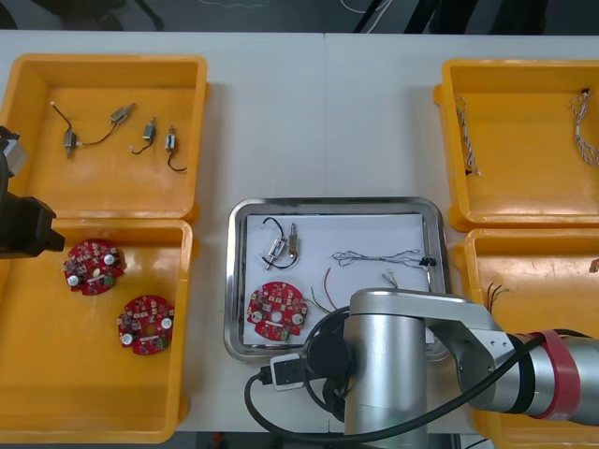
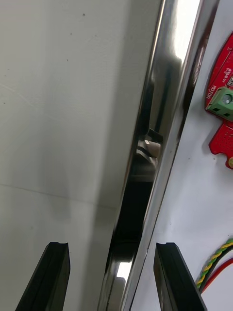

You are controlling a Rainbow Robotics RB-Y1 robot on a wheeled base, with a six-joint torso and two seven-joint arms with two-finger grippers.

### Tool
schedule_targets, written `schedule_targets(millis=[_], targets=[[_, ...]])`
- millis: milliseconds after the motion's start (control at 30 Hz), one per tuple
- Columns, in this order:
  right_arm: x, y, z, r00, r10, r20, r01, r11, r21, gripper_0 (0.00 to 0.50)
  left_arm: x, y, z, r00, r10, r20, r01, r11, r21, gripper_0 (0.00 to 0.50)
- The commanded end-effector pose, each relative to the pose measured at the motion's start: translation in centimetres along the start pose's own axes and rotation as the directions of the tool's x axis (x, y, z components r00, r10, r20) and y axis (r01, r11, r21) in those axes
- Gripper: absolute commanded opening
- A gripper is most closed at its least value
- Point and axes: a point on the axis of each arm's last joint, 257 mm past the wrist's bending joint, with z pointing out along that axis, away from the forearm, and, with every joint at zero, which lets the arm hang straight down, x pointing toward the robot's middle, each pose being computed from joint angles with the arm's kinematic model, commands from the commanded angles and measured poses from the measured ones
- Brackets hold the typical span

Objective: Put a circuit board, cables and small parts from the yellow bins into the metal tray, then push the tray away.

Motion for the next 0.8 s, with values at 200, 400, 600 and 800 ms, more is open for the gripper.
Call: schedule_targets(millis=[200, 400, 600, 800], targets=[[-1.7, 1.0, -0.3, 0.999, -0.002, 0.037, 0.002, 1.000, -0.005, 0.446, -0.5, 1.7, -1.5, 0.994, 0.101, 0.027, -0.100, 0.993, -0.057, 0.500], [-1.7, 1.0, -0.3, 0.999, 0.014, 0.035, -0.014, 1.000, -0.006, 0.061, -0.5, 1.7, -1.5, 0.994, 0.101, 0.027, -0.100, 0.993, -0.057, 0.500], [-1.8, 0.6, -0.4, 0.999, 0.026, 0.035, -0.026, 1.000, 0.001, 0.000, -0.5, 1.7, -1.5, 0.994, 0.101, 0.027, -0.100, 0.993, -0.057, 0.500], [-1.7, -0.2, -0.6, 0.999, 0.029, 0.033, -0.029, 0.999, 0.020, 0.000, -0.5, 1.7, -1.5, 0.994, 0.101, 0.027, -0.100, 0.993, -0.057, 0.500]])
